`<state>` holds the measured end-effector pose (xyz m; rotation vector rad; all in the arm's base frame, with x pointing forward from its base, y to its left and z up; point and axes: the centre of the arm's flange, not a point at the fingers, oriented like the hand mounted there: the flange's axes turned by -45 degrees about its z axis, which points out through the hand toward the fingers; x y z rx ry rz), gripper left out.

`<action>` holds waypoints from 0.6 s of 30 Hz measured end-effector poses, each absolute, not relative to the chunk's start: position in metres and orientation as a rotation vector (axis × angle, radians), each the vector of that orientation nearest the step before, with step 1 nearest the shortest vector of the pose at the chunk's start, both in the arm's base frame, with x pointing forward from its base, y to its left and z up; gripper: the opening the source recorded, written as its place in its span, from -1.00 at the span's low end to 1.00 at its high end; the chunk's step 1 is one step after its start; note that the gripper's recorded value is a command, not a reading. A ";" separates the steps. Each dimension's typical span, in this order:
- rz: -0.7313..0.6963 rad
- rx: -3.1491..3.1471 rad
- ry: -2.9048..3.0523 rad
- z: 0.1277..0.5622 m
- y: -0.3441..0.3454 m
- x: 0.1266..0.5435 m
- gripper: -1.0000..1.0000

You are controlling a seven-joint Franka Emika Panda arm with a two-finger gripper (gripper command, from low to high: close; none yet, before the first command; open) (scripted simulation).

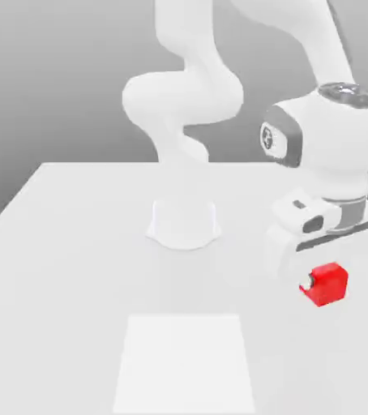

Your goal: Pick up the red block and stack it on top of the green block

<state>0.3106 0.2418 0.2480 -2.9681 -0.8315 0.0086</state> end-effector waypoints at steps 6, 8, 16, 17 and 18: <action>0.007 -2.829 -1.316 0.250 0.284 0.200 -1.00; 0.001 -2.796 -1.427 0.245 0.288 0.177 -1.00; -0.012 -2.794 -1.464 0.205 0.290 0.173 -1.00; -0.011 -2.793 -1.463 0.199 0.290 0.172 -1.00; -0.009 -2.794 -1.457 0.193 0.289 0.173 -1.00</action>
